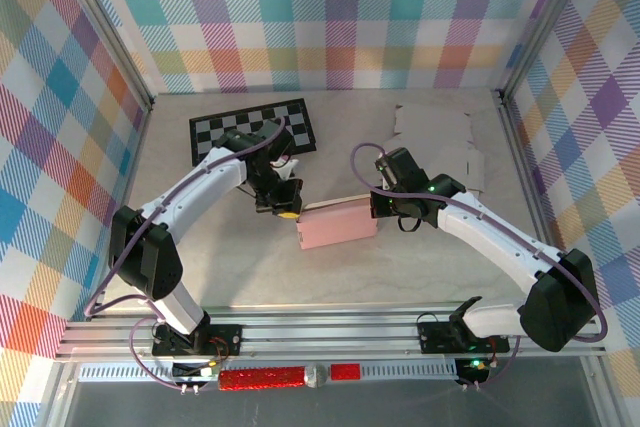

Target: Fold the paper box

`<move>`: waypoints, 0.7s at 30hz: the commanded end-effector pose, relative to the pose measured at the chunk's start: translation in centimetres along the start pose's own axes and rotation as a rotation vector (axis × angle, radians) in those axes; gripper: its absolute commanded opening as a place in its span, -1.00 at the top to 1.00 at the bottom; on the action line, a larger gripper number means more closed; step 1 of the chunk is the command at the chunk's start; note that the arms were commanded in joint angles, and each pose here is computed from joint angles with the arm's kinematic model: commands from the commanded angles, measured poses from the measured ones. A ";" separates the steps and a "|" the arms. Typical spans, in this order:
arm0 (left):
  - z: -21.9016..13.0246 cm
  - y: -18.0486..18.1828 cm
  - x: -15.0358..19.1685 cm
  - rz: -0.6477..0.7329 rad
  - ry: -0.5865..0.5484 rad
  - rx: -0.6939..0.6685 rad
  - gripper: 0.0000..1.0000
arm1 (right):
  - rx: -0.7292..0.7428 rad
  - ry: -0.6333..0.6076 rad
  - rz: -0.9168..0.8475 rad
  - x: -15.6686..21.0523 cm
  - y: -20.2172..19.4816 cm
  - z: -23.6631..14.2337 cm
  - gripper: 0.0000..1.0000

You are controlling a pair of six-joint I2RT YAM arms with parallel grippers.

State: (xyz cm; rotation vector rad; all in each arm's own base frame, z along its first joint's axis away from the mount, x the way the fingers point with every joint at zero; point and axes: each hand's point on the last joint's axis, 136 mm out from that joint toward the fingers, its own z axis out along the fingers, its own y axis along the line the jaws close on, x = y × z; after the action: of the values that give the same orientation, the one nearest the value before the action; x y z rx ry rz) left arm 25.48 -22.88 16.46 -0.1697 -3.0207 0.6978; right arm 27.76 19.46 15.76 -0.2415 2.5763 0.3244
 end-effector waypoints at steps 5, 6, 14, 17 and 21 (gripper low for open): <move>-1.1 -1.4 -0.3 -0.030 0.014 0.058 1.00 | -0.048 0.042 0.000 0.5 0.8 0.0 1.00; -1.0 -1.3 -0.2 -0.031 0.018 0.057 1.00 | -0.048 0.041 0.001 0.5 0.7 0.0 1.00; -0.3 -0.5 0.4 -0.004 0.033 0.048 1.00 | -0.054 0.045 0.010 0.6 0.6 0.0 1.00; 0.0 -0.2 0.6 0.029 0.017 0.056 1.00 | -0.055 0.050 0.010 0.8 0.7 0.1 1.00; 0.3 0.3 0.9 0.068 0.003 0.049 1.00 | -0.063 0.055 0.008 0.9 0.7 0.1 1.00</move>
State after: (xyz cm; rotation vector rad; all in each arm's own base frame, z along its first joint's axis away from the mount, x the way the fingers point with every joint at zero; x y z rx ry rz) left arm 24.87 -22.74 15.77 -0.2064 -2.9945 0.7226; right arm 27.66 19.67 15.76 -0.2439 2.5876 0.3663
